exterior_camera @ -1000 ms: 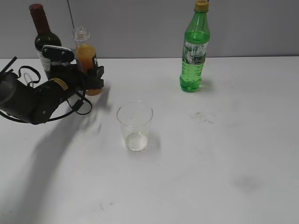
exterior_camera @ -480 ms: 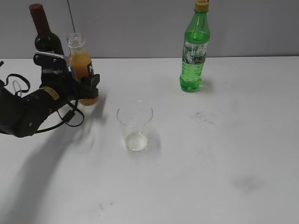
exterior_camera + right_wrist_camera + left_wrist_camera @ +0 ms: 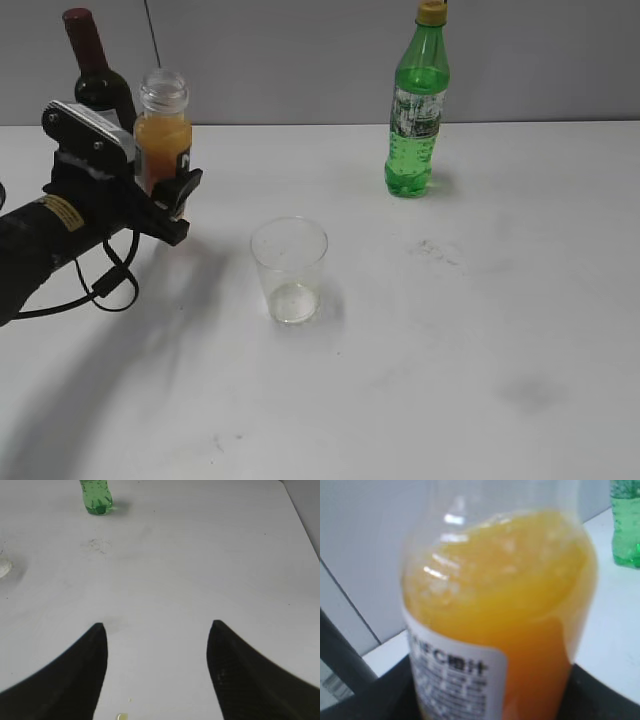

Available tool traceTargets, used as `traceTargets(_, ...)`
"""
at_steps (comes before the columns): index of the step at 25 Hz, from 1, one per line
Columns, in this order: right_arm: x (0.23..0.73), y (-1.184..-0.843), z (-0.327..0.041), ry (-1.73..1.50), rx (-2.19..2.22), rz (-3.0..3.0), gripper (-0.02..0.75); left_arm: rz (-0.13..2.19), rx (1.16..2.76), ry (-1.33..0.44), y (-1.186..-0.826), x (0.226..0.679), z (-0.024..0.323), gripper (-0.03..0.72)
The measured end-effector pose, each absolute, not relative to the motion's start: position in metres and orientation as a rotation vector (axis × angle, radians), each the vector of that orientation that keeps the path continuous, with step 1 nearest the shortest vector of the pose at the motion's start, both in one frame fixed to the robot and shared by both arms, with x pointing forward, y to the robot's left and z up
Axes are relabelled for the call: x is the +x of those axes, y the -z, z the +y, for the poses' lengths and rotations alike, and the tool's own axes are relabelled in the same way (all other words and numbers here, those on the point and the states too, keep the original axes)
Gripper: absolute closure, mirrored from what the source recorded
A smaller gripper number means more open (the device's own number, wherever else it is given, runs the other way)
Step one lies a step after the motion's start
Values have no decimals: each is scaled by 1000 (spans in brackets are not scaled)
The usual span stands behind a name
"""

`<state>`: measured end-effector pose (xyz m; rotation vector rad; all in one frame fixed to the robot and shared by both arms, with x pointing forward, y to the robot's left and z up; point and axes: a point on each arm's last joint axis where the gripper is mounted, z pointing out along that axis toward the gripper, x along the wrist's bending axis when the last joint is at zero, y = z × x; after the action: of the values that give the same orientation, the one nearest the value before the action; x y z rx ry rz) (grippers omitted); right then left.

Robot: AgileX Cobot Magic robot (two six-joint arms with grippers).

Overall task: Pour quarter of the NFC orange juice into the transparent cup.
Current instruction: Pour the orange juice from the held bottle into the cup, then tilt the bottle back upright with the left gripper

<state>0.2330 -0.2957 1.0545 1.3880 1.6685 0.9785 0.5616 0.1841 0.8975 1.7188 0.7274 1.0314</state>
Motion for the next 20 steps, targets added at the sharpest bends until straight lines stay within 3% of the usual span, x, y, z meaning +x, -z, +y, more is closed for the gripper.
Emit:
traceTargets(8, 233, -1054, -296, -979, 1388, 1669, 256, 493, 1981, -1262, -909, 540, 166, 218)
traceTargets(20, 233, -1054, -296, -979, 1389, 1668, 257, 171, 2193, -1545, -909, 533, 155, 218)
